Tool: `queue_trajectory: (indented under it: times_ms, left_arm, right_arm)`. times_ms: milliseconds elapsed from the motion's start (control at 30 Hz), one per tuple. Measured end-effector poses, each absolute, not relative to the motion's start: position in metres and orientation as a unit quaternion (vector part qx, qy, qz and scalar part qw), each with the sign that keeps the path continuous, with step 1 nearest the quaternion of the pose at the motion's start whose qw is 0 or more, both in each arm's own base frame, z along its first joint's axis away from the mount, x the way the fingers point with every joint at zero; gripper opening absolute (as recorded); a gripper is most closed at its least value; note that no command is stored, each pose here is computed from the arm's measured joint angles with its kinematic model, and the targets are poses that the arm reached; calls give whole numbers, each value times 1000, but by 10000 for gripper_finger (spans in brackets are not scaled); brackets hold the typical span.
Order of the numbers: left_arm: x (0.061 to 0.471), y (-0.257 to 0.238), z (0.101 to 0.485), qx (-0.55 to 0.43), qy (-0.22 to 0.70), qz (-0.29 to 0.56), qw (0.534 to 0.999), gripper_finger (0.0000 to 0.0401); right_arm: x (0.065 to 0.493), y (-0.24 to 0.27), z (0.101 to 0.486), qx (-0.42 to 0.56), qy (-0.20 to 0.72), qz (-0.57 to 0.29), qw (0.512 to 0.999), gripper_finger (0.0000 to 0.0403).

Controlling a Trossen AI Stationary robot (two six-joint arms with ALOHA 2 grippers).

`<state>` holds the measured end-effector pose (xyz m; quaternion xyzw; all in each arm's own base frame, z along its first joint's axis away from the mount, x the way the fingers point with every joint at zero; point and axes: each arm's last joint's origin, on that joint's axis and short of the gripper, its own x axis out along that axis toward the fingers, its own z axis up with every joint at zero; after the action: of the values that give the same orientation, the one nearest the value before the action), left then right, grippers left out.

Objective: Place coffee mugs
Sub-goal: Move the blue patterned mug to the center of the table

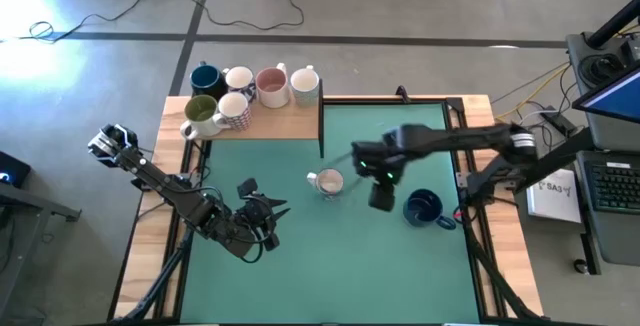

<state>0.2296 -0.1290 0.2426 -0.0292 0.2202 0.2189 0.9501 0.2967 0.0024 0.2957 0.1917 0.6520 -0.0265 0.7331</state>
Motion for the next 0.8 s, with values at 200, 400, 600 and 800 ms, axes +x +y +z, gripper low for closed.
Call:
queue_trajectory:
  times_ms: [200, 400, 600, 800]
  left_arm:
    - [230, -129, 243, -29, 221, 219, 950, 79]
    - [230, -129, 243, -29, 220, 219, 950, 79]
    - [230, -129, 243, -31, 220, 219, 950, 79]
    - [230, -129, 243, -31, 220, 219, 950, 79]
  right_arm:
    - [249, 36, 273, 252, 665, -112, 694, 123]
    - [216, 50, 245, 257, 675, -167, 671, 123]
    - [201, 53, 221, 270, 675, -173, 665, 123]
    - [196, 55, 208, 290, 672, -161, 662, 123]
